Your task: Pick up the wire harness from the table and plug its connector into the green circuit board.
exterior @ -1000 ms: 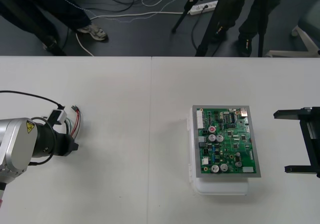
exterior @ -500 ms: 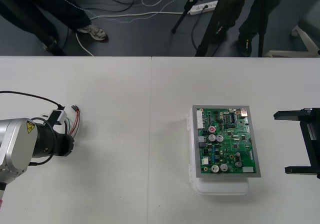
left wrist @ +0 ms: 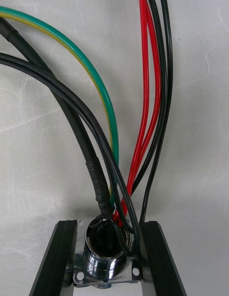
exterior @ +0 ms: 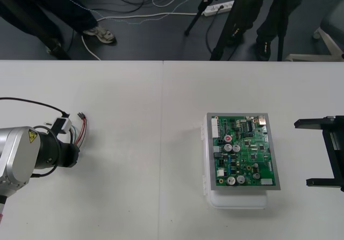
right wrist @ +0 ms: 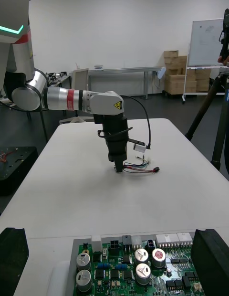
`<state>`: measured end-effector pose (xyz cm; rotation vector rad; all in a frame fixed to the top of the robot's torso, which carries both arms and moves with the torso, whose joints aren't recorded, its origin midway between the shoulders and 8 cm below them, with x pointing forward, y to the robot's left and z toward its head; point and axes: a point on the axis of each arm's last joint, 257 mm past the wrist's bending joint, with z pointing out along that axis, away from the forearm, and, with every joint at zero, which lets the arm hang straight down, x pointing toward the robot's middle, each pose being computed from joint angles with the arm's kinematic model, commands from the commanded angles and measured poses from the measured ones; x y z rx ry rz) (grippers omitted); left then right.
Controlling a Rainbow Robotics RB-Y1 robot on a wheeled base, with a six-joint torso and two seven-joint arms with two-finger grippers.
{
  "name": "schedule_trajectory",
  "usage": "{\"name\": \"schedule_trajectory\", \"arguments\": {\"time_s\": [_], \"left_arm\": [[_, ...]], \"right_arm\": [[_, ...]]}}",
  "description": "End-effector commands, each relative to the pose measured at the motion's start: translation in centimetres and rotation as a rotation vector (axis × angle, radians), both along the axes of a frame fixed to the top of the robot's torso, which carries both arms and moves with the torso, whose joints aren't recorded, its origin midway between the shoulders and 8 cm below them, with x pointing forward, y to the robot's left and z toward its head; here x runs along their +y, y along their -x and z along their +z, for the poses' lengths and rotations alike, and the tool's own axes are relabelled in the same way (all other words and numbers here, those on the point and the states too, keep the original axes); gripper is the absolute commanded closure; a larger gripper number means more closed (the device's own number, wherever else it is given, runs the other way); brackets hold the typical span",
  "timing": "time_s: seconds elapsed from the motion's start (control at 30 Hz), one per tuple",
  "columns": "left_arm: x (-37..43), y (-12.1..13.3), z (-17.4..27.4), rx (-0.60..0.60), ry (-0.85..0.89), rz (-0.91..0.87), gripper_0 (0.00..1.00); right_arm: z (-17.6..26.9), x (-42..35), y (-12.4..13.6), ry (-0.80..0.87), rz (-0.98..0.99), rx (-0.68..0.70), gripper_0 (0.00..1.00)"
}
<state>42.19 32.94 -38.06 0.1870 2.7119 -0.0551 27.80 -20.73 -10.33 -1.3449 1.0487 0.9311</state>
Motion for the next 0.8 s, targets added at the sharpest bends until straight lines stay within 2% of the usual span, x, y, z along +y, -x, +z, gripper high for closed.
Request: {"name": "schedule_trajectory", "arguments": {"time_s": [0.03, 0.5, 0.8], "left_arm": [[-1.1, -2.1, 1.5, -0.058, -0.004, -0.03, 1.0], [-1.1, -2.1, 1.9, -0.067, -0.008, -0.089, 1.0], [-1.7, -2.2, 2.7, -0.095, 0.048, -0.133, 1.0]], "right_arm": [[0.6, -0.8, 0.5, 0.049, 0.01, -0.08, 0.0], [0.7, -0.8, 0.5, 0.045, 0.011, -0.089, 0.0], [1.3, -0.7, 0.6, 0.022, 0.014, -0.09, 0.0]]}}
